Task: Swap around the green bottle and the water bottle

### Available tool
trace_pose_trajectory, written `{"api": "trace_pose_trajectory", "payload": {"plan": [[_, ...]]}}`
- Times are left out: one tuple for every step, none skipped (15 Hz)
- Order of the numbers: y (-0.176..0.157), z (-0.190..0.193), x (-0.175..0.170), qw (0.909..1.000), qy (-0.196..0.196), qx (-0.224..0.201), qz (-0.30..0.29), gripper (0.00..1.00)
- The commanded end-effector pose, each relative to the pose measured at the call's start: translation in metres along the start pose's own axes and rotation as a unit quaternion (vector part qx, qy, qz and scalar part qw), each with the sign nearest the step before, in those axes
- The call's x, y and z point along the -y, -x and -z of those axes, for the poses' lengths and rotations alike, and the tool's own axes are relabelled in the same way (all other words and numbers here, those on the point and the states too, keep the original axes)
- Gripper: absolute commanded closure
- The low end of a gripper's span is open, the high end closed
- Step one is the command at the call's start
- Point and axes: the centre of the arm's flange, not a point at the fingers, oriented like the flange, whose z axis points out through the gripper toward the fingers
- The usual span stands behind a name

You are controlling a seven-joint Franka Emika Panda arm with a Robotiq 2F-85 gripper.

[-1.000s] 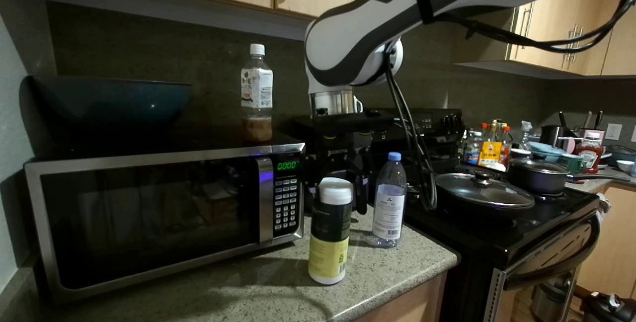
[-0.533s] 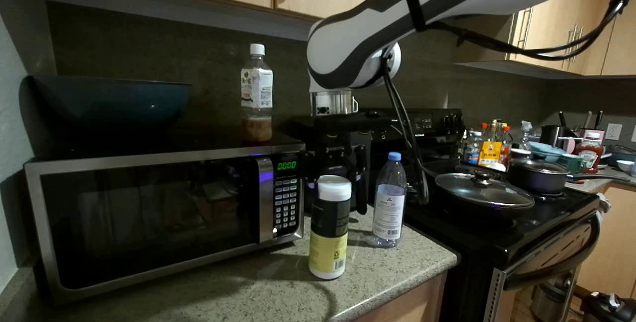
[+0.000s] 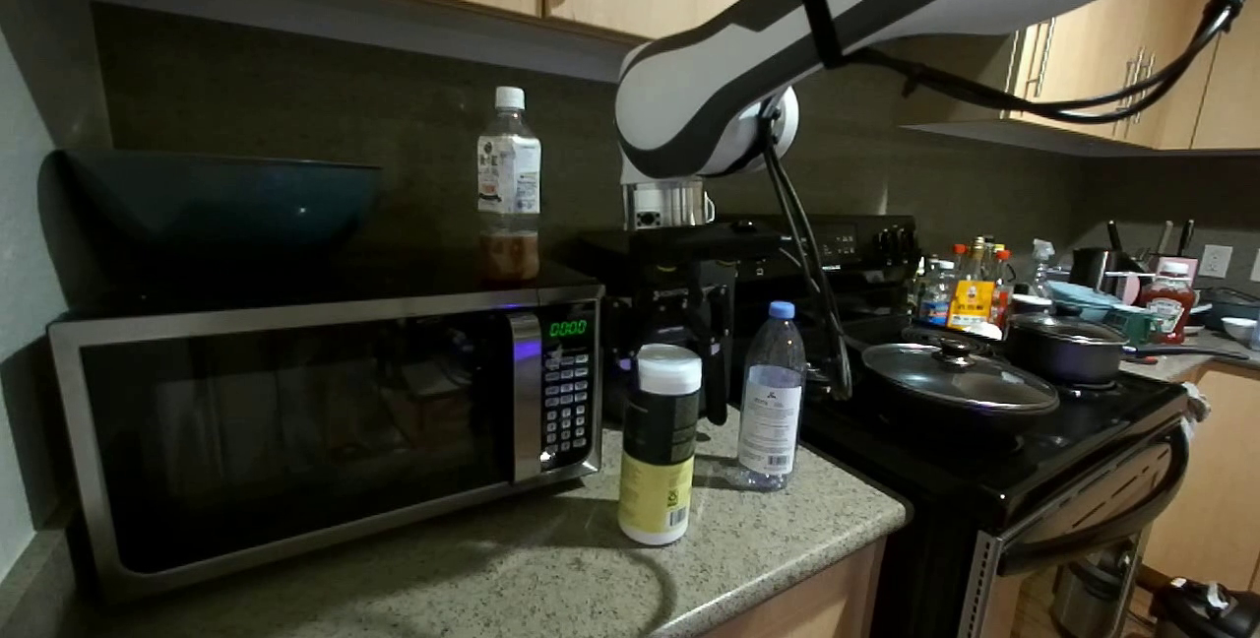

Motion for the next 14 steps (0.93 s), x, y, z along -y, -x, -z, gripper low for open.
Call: {"api": "trace_pose_trajectory", "payload": {"plan": [[0.006, -0.003, -0.019, 0.9998, 0.004, -0.002, -0.018, 0.32], [0.006, -0.004, -0.023, 0.9997, 0.006, -0.003, -0.023, 0.32], [0.005, -0.005, -0.026, 0.9996, 0.006, -0.002, -0.029, 0.32], [0.005, -0.005, -0.03, 0.9993, 0.007, 0.0, -0.036, 0.32], [0.005, -0.006, -0.035, 0.9991, 0.008, 0.001, -0.042, 0.32], [0.005, -0.007, -0.04, 0.9987, 0.011, 0.002, -0.05, 0.32], [0.005, -0.008, -0.044, 0.9983, 0.012, 0.002, -0.057, 0.32], [0.006, -0.009, -0.048, 0.9977, 0.014, 0.003, -0.066, 0.32], [0.006, -0.01, -0.052, 0.9972, 0.014, 0.005, -0.073, 0.32], [0.007, -0.011, -0.056, 0.9966, 0.015, 0.006, -0.08, 0.32], [0.008, -0.011, -0.059, 0.996, 0.016, 0.007, -0.088, 0.32], [0.009, -0.012, -0.062, 0.9955, 0.016, 0.009, -0.093, 0.32], [0.009, -0.012, -0.064, 0.995, 0.017, 0.01, -0.098, 0.32], [0.009, -0.013, -0.065, 0.9948, 0.017, 0.011, -0.1, 0.32]]}}
